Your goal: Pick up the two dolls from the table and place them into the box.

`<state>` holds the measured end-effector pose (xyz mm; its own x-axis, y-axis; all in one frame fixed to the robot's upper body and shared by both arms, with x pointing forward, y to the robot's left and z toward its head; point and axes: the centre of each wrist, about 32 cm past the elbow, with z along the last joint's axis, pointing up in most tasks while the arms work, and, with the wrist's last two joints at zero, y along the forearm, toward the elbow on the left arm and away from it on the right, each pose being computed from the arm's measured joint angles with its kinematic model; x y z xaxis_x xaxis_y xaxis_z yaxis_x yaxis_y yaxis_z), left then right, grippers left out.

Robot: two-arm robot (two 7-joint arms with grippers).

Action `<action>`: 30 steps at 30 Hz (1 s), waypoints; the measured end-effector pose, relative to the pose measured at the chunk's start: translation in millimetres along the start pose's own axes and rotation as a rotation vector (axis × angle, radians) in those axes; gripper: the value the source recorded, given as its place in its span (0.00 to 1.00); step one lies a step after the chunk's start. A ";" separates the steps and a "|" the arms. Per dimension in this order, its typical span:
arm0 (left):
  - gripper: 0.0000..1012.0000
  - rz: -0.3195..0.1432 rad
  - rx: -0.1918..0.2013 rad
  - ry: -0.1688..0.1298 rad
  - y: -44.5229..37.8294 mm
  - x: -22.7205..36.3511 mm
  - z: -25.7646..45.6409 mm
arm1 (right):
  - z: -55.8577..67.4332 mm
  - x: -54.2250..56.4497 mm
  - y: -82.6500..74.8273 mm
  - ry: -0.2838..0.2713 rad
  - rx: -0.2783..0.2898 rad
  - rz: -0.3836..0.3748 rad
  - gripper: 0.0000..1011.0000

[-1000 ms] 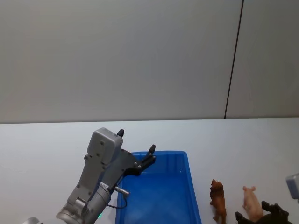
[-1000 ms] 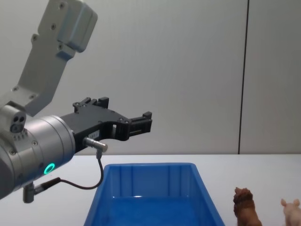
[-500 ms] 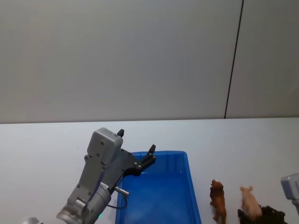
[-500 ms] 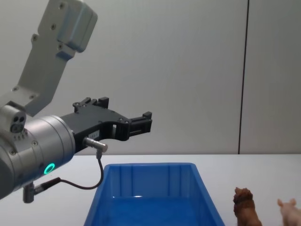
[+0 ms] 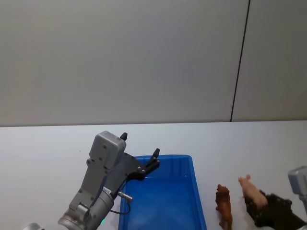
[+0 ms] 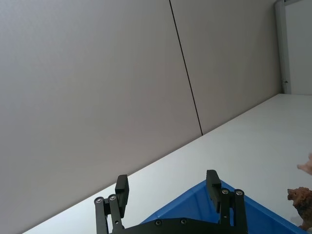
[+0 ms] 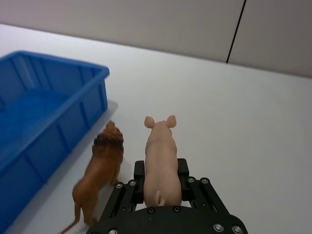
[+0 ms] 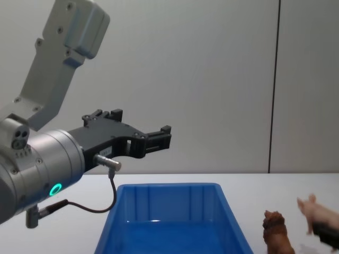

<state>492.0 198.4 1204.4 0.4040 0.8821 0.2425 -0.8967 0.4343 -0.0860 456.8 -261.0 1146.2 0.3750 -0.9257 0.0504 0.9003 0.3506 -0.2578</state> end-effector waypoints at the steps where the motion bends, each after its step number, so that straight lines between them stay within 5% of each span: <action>1: 0.99 0.000 0.000 0.000 0.0 0.0 0.0 | 1.7 -0.3 0.2 -0.005 0.008 0.000 0.37; 15: 0.99 0.000 0.000 0.000 0.0 0.0 0.0 | 43.4 -7.1 14.3 -0.066 0.122 0.108 0.37; 30: 0.99 0.000 0.000 0.000 0.0 0.0 0.0 | 69.6 -23.6 51.4 -0.022 0.054 0.294 0.37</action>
<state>492.0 198.4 1204.4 0.4040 0.8820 0.2425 -0.8966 0.4343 -0.0860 509.6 -211.2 1199.0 0.6254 -0.7803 0.0025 0.7628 0.6107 -0.2127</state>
